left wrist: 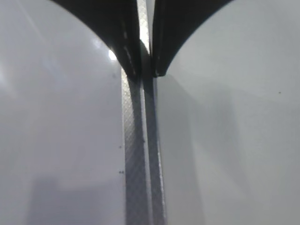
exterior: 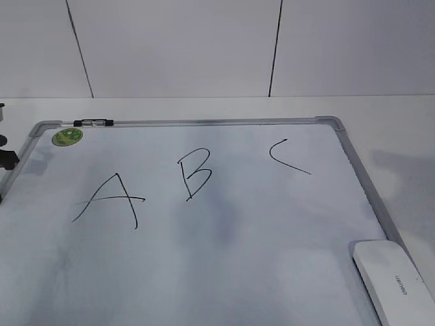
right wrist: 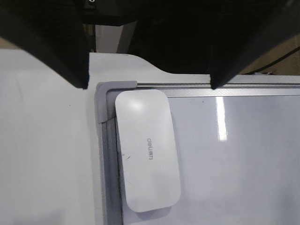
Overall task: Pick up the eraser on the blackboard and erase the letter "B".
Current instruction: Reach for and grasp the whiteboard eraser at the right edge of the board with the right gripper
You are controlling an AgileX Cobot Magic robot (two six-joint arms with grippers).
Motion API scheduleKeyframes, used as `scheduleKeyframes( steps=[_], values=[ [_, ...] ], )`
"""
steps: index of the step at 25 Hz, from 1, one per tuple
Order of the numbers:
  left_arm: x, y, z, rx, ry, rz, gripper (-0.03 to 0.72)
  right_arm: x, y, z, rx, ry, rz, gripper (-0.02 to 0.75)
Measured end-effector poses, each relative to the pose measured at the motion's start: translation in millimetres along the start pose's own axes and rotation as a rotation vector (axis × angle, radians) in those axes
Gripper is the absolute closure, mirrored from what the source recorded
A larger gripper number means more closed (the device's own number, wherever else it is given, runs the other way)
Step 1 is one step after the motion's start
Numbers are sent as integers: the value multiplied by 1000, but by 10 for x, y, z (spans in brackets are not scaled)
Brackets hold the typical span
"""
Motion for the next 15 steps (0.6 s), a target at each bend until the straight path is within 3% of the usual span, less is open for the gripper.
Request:
scheduleKeyframes(
  steps=[4, 15],
  values=[
    [0, 0, 0, 0, -2, 0, 657, 35, 88, -27, 50, 23, -13, 69],
    [-11, 6, -1, 1, -6, 7, 659, 60, 428, -106, 216, 57, 10, 65]
  ],
)
Point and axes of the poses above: a point on each arm's last joint axis where the gripper is mounted, y pointing out along that axis toward the gripper, x along the wrist's bending axis when the last joint is at zero, z = x × y, the point moved 7 cm from there along y, pointing out along that axis toward the gripper, and after that the axes turned 9 degrees about y, right-handed, at the moved point
